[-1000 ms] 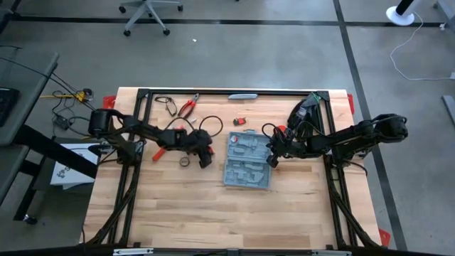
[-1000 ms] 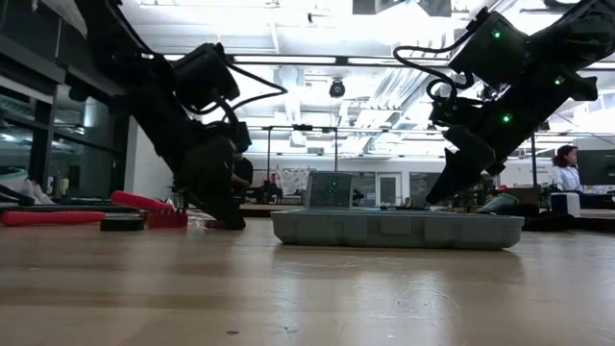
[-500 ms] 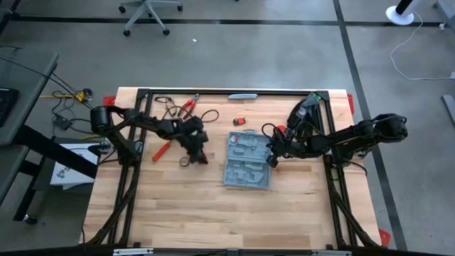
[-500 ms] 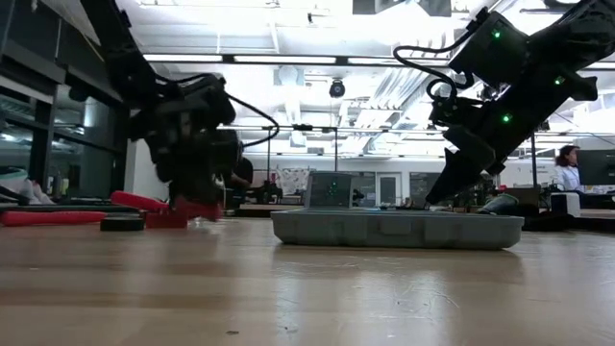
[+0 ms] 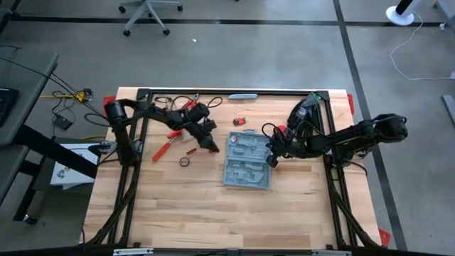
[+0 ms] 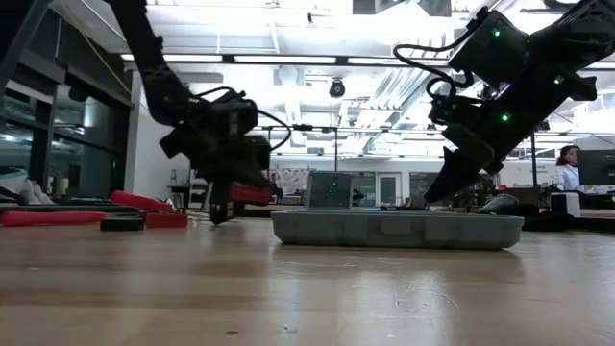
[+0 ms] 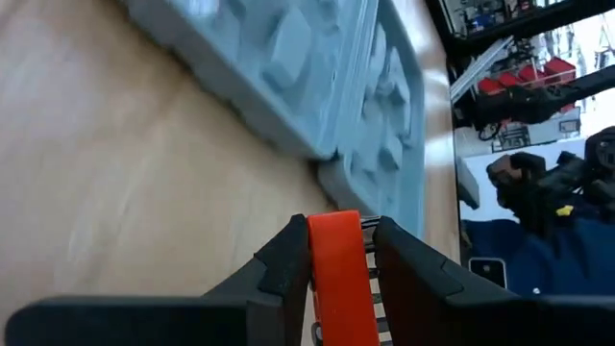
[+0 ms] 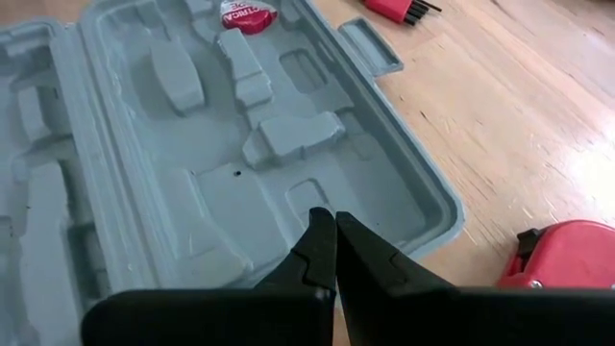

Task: Prefit tool cases
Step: Put the right orange multi-bit set into the gray tool case

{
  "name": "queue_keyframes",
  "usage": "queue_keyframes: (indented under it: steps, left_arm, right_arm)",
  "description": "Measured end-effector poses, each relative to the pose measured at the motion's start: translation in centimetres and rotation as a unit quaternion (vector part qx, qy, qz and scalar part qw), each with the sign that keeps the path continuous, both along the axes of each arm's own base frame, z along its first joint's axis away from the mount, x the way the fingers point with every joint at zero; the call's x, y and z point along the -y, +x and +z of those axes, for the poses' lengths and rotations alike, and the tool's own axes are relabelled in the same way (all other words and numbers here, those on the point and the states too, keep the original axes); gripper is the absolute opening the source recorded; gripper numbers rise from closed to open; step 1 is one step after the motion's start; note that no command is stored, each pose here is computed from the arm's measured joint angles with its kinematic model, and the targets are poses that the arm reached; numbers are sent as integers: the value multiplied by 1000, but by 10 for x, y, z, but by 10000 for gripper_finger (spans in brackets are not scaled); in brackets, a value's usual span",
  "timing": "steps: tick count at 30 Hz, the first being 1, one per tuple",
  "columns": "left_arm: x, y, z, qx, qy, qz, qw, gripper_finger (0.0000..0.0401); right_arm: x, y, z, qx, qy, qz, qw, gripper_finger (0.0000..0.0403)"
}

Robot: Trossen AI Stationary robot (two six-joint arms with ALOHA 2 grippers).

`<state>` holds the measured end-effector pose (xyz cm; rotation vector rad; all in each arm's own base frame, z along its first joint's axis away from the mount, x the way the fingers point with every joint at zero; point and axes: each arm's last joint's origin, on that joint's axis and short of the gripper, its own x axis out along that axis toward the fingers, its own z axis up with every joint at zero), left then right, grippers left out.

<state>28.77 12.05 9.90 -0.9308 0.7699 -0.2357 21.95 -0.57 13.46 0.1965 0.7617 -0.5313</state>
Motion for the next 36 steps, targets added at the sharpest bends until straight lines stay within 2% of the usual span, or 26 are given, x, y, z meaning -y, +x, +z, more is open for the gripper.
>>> queue_keyframes:
  steps: [6, 15, 20, 25, 27, 30, 33, 36]
  left_arm:
    - [-5, 3, 2, 1, 58, -3, 998, 98]
    - [-6, 1, 4, -86, 119, -26, 989, 144]
    - [1, 6, 18, -114, 209, -37, 971, 150]
    - [23, 14, 40, -105, 342, -52, 932, 149]
    - [43, 17, 50, -108, 409, -68, 904, 146]
    - [78, 21, 63, -104, 509, -87, 850, 138]
    - [115, 22, 65, -83, 562, -107, 816, 132]
    - [141, 12, 49, -83, 603, -148, 779, 131]
  right_arm:
    - [0, -1, -1, 0, 8, -6, 1000, 0]
    - [0, -1, -1, -5, 10, -8, 1000, 0]
    - [0, -1, -1, -5, 6, -10, 1000, 0]
    - [0, -2, -1, -6, 7, -11, 1000, 0]
    - [0, -2, -2, -9, 8, -11, 1000, 0]
    - [0, -3, -2, -11, 8, -11, 1000, 0]
    - [0, -3, -2, -11, 8, -11, 1000, 0]
    - [0, -3, -2, -11, 6, -12, 1000, 0]
